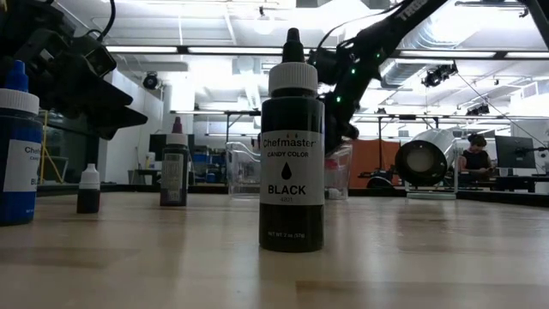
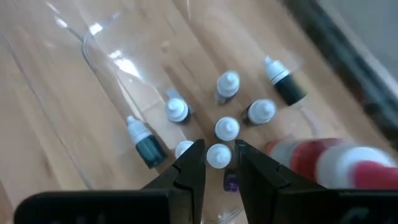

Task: Pick & Place food coloring
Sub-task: Put the small orange food coloring into the transparent container

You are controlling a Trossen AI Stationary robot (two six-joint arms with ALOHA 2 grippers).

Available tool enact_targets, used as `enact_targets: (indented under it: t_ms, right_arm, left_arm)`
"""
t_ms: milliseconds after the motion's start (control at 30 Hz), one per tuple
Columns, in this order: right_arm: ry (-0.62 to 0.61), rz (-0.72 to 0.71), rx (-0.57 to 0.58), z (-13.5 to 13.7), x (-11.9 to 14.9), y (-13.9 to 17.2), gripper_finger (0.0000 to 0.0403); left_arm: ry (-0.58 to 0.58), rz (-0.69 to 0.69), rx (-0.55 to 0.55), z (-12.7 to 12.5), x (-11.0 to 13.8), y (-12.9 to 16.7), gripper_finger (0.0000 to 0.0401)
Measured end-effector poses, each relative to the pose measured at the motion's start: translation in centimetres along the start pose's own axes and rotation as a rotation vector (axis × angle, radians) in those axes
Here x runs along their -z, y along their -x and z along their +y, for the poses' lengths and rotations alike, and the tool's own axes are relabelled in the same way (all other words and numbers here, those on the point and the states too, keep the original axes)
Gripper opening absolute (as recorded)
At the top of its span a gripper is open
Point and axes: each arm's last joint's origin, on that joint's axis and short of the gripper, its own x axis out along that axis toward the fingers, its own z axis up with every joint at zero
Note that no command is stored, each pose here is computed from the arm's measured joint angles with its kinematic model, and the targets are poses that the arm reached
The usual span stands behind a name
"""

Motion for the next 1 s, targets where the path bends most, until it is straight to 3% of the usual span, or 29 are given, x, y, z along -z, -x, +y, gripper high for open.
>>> enact_targets:
  t_ms: [200,400,533,833,1000]
  right_arm:
    - [0.007,-0.057,-0.01,0.4,-0.5,2.3,0.0076]
    - [0.06,-0.135,-0.107,2.6,-0.9,5.2,0.0076]
    - [0.134,-0.18,-0.182,4.8,-1.0,6.5,0.0086]
    - [0.313,-0.218,-0.345,11.4,0.3,7.7,0.0164]
    - [0.429,-0.237,-0.386,15.1,1.6,8.5,0.0187]
  left_arm:
    - [0.0,0.0,0.0,0.0,0.0,0.0,0.0234]
    - [0.0,0.0,0.0,0.0,0.0,0.0,0.0234]
    - [0.0,0.0,0.0,0.0,0.0,0.0,0.0234]
    - [0.0,0.0,-0.001,0.0,0.0,0.0,0.0234]
    - [0.0,0.0,0.0,0.0,0.0,0.0,0.0234]
